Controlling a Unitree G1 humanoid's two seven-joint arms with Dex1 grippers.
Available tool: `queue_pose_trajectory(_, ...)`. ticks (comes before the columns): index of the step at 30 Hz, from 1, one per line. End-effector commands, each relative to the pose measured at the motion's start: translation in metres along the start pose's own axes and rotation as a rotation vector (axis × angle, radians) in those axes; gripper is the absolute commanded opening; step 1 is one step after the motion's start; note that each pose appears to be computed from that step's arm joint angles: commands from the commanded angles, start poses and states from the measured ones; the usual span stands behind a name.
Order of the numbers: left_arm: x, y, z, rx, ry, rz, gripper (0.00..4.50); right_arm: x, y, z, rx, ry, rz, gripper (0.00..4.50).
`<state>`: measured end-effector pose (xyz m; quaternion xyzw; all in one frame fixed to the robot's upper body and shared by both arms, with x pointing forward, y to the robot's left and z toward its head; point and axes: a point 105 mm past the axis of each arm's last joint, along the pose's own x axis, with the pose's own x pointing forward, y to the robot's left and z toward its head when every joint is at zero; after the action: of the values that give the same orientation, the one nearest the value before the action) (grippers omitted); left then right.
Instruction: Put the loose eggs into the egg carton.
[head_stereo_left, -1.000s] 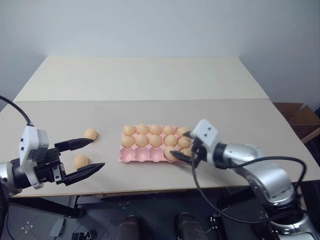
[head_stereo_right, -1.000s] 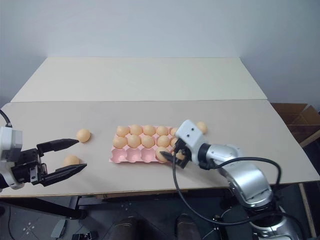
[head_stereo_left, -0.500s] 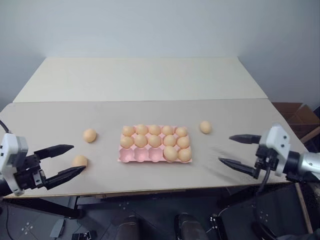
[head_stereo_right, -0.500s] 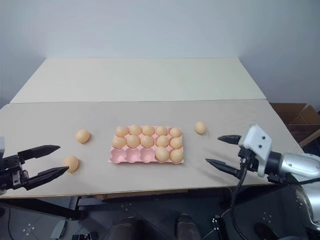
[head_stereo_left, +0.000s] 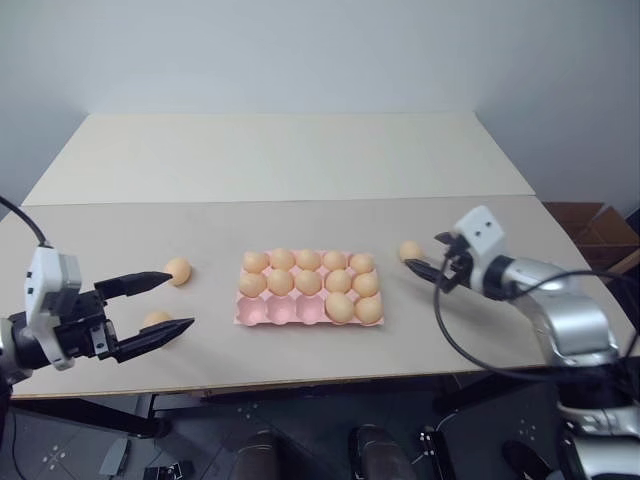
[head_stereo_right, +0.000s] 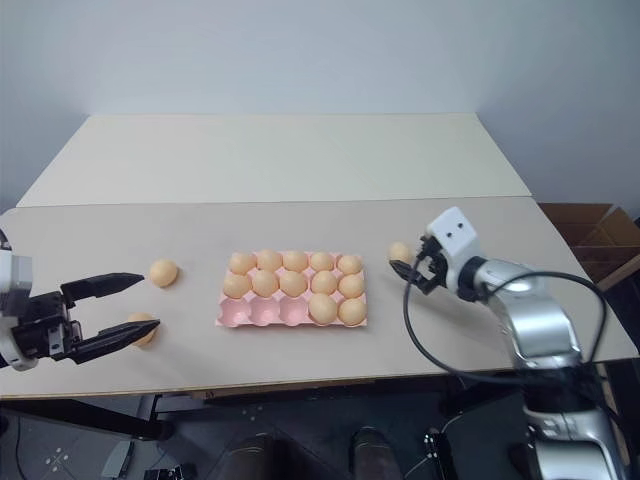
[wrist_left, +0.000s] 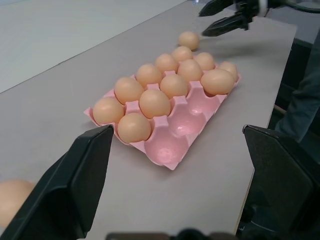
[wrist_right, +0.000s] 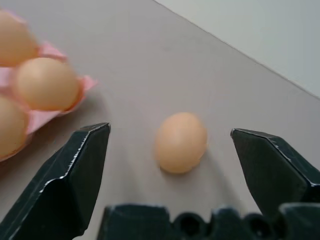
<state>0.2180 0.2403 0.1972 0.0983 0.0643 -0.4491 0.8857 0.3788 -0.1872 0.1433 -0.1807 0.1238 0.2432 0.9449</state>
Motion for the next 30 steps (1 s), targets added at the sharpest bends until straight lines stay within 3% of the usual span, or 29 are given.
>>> queue_pose_trajectory(1, 0.000, -0.002, 0.008, 0.043, -0.007, -0.001, 4.50, 0.018, -0.010, -0.009, 0.009, 0.061, -0.072, 4.47)
queue_pose_trajectory(2, -0.001, -0.003, 0.008, 0.044, -0.004, -0.001, 4.50, 0.022, -0.011, -0.011, 0.015, 0.069, -0.081, 4.47)
queue_pose_trajectory(5, -0.002, -0.004, 0.008, 0.046, 0.001, 0.000, 4.50, 0.031, -0.012, -0.014, 0.057, 0.077, -0.084, 3.88)
queue_pose_trajectory(11, -0.003, -0.006, 0.009, 0.057, 0.001, 0.010, 4.50, 0.018, 0.002, 0.022, -0.016, -0.067, -0.047, 1.97)
queue_pose_trajectory(16, -0.007, -0.010, 0.008, 0.054, 0.010, 0.011, 4.50, -0.010, 0.064, 0.065, -0.095, -0.203, 0.157, 1.97)
queue_pose_trajectory(21, -0.009, -0.012, 0.005, 0.043, 0.023, 0.020, 4.50, -0.016, 0.132, 0.081, -0.145, -0.252, 0.371, 1.97)
queue_pose_trajectory(25, -0.007, -0.012, 0.007, 0.045, 0.016, 0.022, 4.50, -0.007, 0.167, 0.073, -0.168, -0.208, 0.471, 1.97)
queue_pose_trajectory(29, -0.007, -0.014, 0.007, 0.044, 0.016, 0.027, 4.50, 0.001, 0.179, 0.061, -0.177, -0.156, 0.501, 1.97)
queue_pose_trajectory(30, -0.008, -0.015, 0.007, 0.043, 0.020, 0.029, 4.50, 0.004, 0.180, 0.058, -0.184, -0.143, 0.495, 2.30)
